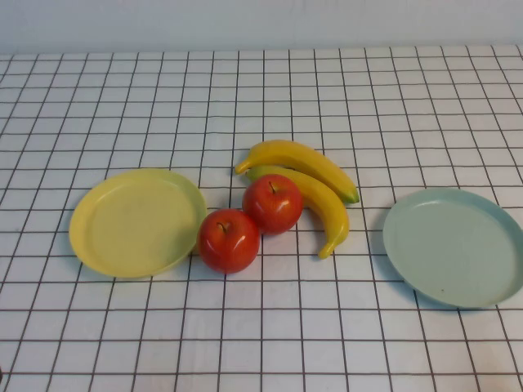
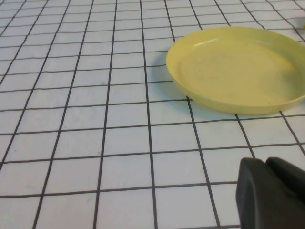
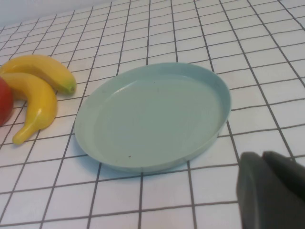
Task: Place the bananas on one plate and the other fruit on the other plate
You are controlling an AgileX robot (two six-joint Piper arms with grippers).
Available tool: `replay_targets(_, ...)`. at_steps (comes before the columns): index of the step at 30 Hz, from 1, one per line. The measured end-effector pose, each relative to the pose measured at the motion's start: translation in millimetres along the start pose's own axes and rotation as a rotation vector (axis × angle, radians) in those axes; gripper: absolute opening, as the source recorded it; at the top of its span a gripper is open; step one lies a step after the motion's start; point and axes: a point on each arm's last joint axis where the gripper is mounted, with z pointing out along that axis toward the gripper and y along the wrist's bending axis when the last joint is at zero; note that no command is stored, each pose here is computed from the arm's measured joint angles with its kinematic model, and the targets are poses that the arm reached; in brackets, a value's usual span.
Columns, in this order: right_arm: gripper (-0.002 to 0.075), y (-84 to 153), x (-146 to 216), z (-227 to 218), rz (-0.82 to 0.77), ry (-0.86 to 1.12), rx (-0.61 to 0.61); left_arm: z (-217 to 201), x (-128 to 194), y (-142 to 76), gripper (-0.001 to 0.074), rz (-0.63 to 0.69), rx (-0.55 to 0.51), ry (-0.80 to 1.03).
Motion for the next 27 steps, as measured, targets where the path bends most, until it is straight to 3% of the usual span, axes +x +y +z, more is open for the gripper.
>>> replay_targets(27,-0.0017,0.0,0.1,0.1,0.0,0.002,0.0,0.0,0.0,-0.5,-0.0005,0.003,0.009,0.0)
